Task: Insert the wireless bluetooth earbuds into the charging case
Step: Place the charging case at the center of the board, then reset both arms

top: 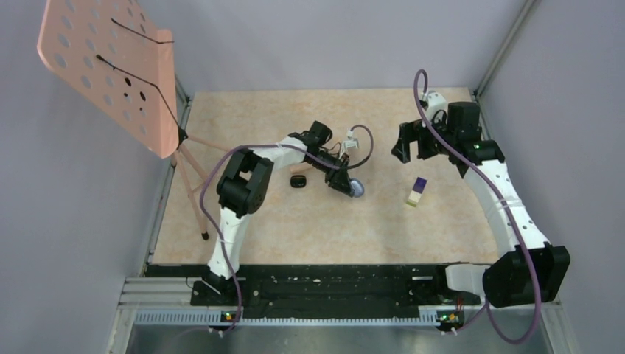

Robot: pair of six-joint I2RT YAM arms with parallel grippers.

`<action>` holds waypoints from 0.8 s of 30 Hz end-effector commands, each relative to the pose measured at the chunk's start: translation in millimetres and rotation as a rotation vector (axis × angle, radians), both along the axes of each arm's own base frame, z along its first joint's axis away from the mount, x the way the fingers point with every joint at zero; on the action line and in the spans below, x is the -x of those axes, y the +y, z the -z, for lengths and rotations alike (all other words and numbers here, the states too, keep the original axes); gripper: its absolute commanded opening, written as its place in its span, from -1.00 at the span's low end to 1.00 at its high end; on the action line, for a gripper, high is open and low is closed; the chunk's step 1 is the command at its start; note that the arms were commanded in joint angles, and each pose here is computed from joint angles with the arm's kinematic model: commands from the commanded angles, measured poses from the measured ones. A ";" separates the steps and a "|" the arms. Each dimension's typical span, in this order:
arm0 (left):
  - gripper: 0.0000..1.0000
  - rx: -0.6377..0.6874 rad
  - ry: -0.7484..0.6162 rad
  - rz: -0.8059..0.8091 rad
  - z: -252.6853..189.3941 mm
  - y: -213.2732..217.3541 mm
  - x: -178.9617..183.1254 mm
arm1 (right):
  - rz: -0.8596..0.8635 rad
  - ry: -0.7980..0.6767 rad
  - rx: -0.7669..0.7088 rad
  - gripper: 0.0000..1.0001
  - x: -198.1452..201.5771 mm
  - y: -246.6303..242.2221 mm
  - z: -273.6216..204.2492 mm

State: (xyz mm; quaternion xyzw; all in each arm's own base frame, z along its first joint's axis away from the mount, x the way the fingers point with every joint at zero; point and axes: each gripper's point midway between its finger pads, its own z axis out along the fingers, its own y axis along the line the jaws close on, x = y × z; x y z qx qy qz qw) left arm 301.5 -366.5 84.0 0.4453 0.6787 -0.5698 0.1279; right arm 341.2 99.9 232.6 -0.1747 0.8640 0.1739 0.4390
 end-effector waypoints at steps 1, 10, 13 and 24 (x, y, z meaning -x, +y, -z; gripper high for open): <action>-0.92 -0.185 0.031 0.016 24.7 -2.4 14.4 | -0.001 -0.021 -0.012 0.93 -7.3 -0.1 -19.0; -0.05 -0.347 -0.035 -0.119 39.0 -12.3 -9.4 | 0.040 0.007 -0.029 0.93 -24.6 -4.5 -22.2; 0.03 -0.366 -0.075 -0.159 13.8 -2.8 -29.6 | 0.048 -0.006 -0.004 0.94 -31.4 -8.5 -25.1; 0.96 -0.254 -0.569 -0.372 -148.6 25.3 -106.9 | 0.457 -0.084 0.016 0.95 -104.7 -56.1 -66.3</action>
